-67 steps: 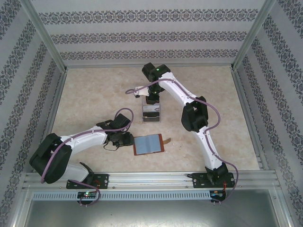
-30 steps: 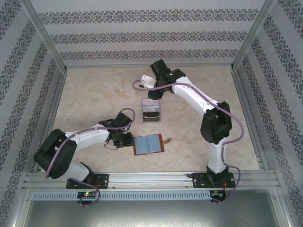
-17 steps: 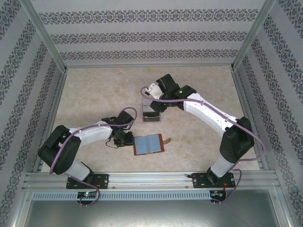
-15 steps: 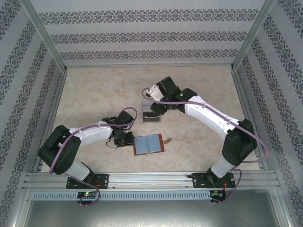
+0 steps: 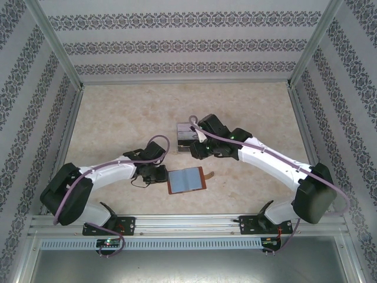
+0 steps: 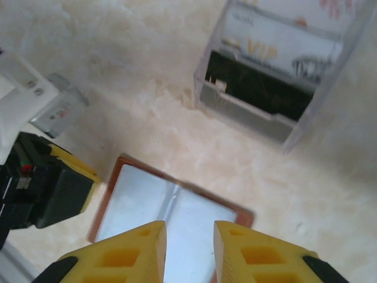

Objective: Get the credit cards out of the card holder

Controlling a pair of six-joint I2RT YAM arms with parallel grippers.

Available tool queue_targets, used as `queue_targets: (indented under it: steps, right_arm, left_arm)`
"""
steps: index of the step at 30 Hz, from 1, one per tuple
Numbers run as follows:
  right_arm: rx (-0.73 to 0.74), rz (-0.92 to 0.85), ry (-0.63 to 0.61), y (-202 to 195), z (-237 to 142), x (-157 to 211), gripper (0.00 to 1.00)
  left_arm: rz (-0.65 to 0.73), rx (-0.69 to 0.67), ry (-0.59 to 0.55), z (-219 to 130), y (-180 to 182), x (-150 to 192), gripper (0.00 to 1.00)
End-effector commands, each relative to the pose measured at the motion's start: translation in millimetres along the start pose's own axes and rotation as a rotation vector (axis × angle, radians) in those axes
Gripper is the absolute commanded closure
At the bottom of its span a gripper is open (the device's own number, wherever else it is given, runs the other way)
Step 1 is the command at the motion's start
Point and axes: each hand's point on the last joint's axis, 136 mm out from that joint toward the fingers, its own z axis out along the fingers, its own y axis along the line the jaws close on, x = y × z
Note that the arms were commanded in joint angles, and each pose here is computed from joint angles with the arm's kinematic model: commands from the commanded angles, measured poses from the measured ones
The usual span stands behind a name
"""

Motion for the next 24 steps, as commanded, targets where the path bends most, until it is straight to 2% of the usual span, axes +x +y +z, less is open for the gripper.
queue_targets:
  steps: [1, 3, 6, 13, 24]
  right_arm:
    - [-0.087, 0.268, 0.097, 16, 11, 28, 0.71]
    - [-0.15, 0.292, 0.148, 28, 22, 40, 0.7]
    - [-0.149, 0.338, 0.205, 34, 39, 53, 0.68]
    - [-0.221, 0.343, 0.295, 72, 77, 63, 0.66]
    - [-0.197, 0.316, 0.4, 96, 113, 78, 0.63]
  left_arm:
    - [-0.035, 0.028, -0.033, -7, 10, -6, 0.79]
    - [-0.05, 0.035, -0.038, -11, 16, -9, 0.79]
    - [-0.084, 0.064, -0.049, -17, 25, -14, 0.79]
    - [-0.15, 0.109, -0.095, -33, 45, -31, 0.79]
    - [-0.165, 0.143, -0.115, -35, 48, -31, 0.79]
